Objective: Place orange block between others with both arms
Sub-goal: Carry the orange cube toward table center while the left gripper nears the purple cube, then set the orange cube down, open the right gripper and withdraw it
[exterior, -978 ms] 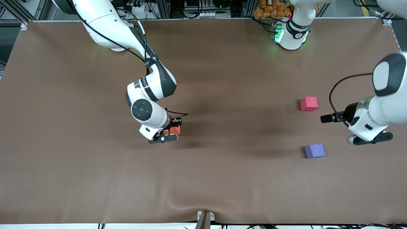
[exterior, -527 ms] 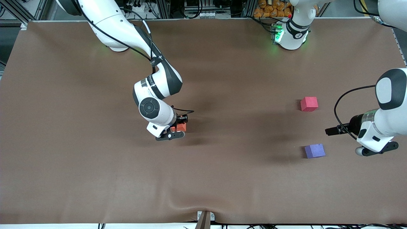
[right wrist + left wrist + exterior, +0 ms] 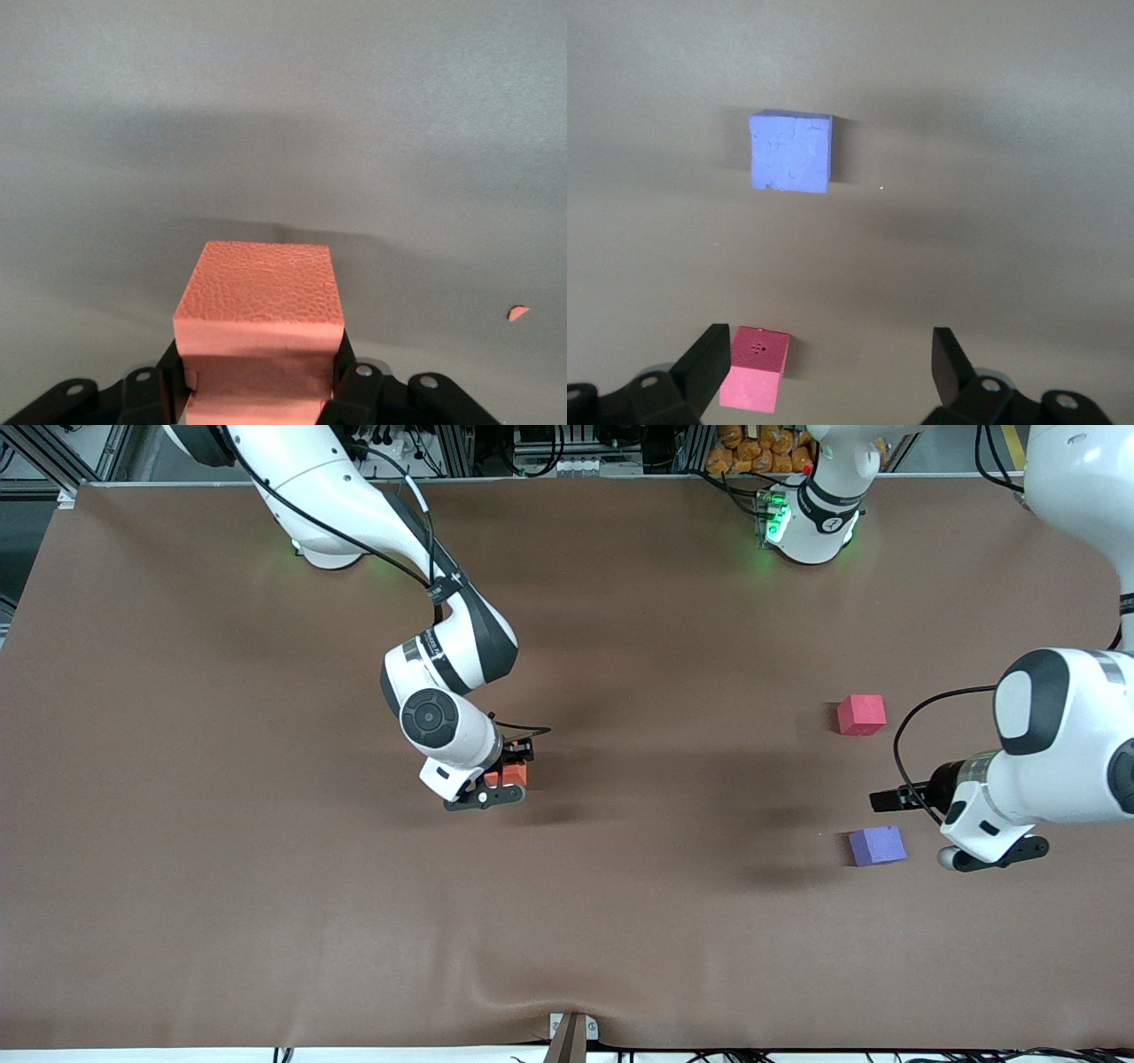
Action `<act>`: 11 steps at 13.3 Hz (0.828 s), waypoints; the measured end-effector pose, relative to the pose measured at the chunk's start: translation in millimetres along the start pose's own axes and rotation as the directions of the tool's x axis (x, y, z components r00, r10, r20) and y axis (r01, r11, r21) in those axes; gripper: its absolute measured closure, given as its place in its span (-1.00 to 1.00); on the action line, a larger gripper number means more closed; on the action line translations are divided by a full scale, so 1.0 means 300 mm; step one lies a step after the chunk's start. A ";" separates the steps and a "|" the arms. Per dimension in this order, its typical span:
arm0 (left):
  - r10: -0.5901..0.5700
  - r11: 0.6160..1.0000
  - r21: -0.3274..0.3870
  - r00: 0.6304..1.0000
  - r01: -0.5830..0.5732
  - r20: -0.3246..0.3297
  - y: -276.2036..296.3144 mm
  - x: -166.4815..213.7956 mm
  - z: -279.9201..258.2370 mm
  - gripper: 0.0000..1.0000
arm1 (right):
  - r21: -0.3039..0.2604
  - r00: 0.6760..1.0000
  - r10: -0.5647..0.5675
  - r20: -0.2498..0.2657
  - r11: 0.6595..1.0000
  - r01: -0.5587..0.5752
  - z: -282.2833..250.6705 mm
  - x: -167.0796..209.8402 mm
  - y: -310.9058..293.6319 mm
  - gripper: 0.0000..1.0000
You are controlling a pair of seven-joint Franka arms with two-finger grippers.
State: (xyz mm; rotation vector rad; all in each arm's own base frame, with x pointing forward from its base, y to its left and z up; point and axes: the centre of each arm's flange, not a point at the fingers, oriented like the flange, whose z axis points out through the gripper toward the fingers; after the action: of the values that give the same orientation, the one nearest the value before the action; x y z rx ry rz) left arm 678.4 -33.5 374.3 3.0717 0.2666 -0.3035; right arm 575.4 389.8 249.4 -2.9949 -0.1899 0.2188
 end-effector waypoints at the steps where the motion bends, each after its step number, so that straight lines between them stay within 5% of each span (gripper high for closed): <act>1: 0.001 1.000 0.000 1.000 -0.001 0.000 0.002 0.001 0.003 -1.00 | 0.001 1.000 -0.001 -0.002 1.000 0.002 0.000 -0.001 -0.004 -0.28; 4: 0.000 1.000 -0.001 1.000 0.000 -0.003 0.001 0.002 -0.003 -1.00 | 0.001 1.000 -0.003 -0.004 1.000 0.003 0.000 -0.002 -0.009 -0.35; 8: 0.002 1.000 0.000 1.000 -0.002 -0.002 0.005 0.002 0.001 -1.00 | 0.003 1.000 -0.001 -0.015 1.000 0.001 -0.005 0.004 -0.005 -1.00; 11: 0.018 1.000 0.020 1.000 -0.018 -0.005 0.027 0.001 0.011 -1.00 | 0.013 0.999 0.008 -0.052 1.000 -0.008 -0.065 0.037 0.009 -1.00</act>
State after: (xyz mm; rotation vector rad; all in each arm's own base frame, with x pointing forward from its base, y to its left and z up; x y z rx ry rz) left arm 679.5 -41.6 371.4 3.0929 0.2380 -0.2995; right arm 589.5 386.3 266.7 -2.9853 -0.1702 0.1421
